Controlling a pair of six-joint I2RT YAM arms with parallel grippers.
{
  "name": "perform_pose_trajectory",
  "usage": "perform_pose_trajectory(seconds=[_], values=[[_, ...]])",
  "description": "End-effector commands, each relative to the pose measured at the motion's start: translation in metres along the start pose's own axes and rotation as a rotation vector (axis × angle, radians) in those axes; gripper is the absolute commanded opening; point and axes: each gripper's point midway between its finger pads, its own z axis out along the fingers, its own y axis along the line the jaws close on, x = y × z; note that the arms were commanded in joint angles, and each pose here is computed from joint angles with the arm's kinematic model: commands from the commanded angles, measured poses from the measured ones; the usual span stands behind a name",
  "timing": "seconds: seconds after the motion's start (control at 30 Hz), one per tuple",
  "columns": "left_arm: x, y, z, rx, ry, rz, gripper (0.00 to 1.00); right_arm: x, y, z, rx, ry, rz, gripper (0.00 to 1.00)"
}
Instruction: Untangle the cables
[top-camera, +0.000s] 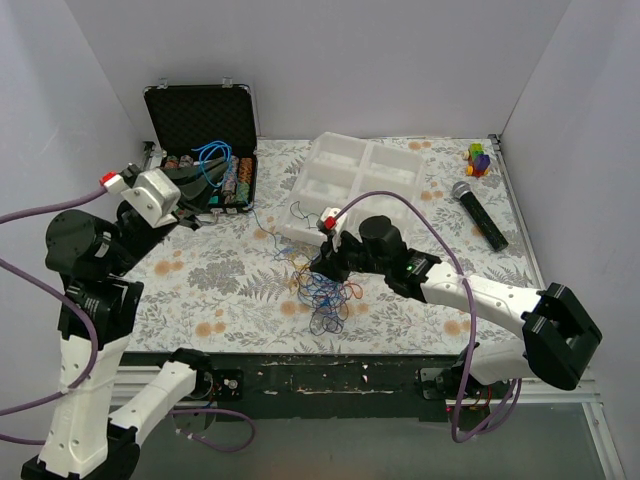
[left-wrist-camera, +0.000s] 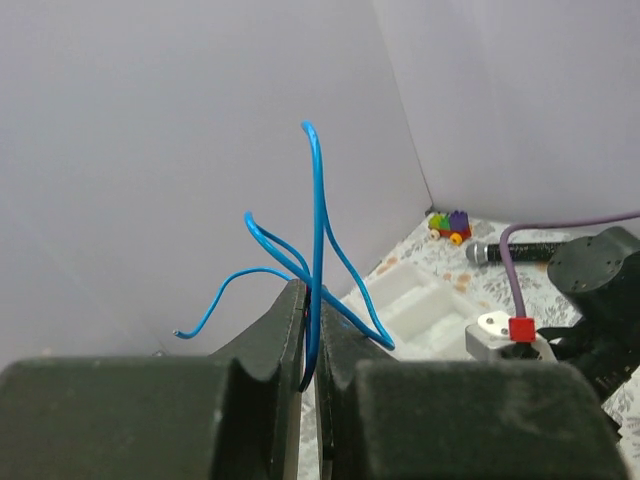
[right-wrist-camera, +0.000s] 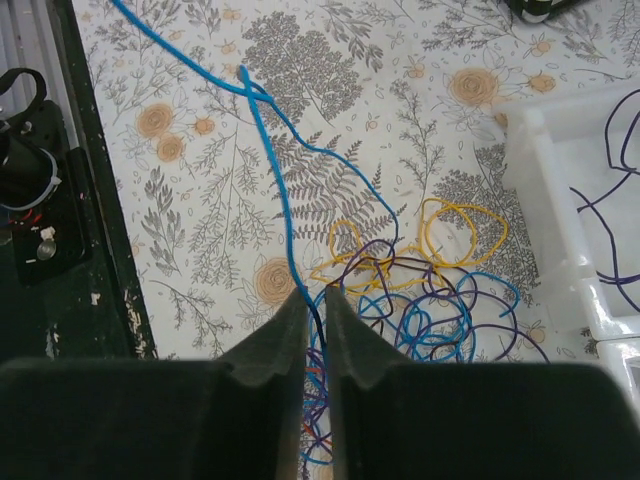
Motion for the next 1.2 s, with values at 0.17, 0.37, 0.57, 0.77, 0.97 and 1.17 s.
perform_pose_trajectory(seconds=[0.17, 0.37, 0.57, 0.77, 0.97, 1.17], values=[[-0.089, 0.043, -0.006, -0.184, -0.226, 0.168, 0.00, 0.000, -0.008, 0.006, 0.054, -0.039, 0.047, 0.01], [-0.124, 0.077, -0.001, -0.322, -0.305, 0.262, 0.00, 0.026, -0.007, 0.003, 0.058, -0.007, 0.090, 0.01], [-0.060, 0.037, 0.021, -0.106, -0.188, 0.070, 0.04, -0.028, -0.002, -0.019, 0.077, -0.110, 0.034, 0.68], [0.007, 0.018, 0.025, -0.064, -0.054, -0.095, 0.03, -0.106, 0.004, -0.067, 0.134, -0.301, -0.106, 0.87], [0.049, -0.018, 0.024, 0.084, 0.046, -0.225, 0.02, -0.161, 0.019, -0.100, 0.123, -0.437, -0.252, 0.89], [0.064, -0.051, 0.019, 0.229, 0.100, -0.351, 0.03, -0.213, 0.035, -0.110, 0.077, -0.560, -0.326, 0.90]])
